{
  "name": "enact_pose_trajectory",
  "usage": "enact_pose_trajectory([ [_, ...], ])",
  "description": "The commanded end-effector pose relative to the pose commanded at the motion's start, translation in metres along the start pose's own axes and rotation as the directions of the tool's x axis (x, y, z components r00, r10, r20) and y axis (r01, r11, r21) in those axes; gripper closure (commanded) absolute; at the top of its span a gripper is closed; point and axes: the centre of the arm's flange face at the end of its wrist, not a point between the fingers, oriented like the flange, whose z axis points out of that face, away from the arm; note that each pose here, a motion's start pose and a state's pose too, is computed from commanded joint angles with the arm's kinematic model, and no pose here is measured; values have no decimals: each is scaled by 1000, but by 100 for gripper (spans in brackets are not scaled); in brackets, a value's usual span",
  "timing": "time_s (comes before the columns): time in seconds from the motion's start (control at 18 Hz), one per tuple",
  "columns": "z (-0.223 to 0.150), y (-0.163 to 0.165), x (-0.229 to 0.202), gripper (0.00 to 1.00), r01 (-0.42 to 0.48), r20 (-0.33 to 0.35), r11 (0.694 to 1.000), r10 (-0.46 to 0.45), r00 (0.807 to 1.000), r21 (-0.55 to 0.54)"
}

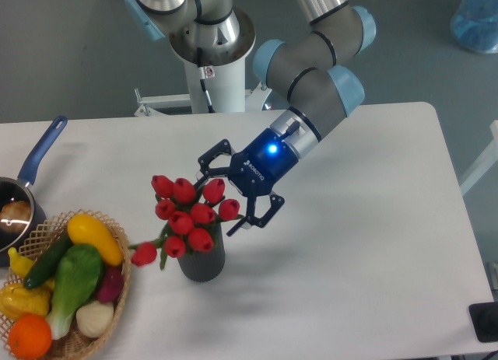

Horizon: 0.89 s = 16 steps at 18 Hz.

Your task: Insert the flowers into the vase

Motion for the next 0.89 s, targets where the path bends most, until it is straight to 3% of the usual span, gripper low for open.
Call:
enact_pose_trajectory([
  [0.22, -15, -4, -1, 0, -15, 48, 999, 17, 999, -51],
  [0.39, -54, -16, -11, 0, -36, 124, 998, 42, 991, -47],
  [0.67, -96, -21, -33, 0, -158, 200, 985, 170, 965, -76],
  [0.78, -106, -19, -43, 0, -193, 228, 965, 231, 946, -176],
  [0.89, -112, -13, -66, 0, -197, 244, 927, 282, 928, -320],
])
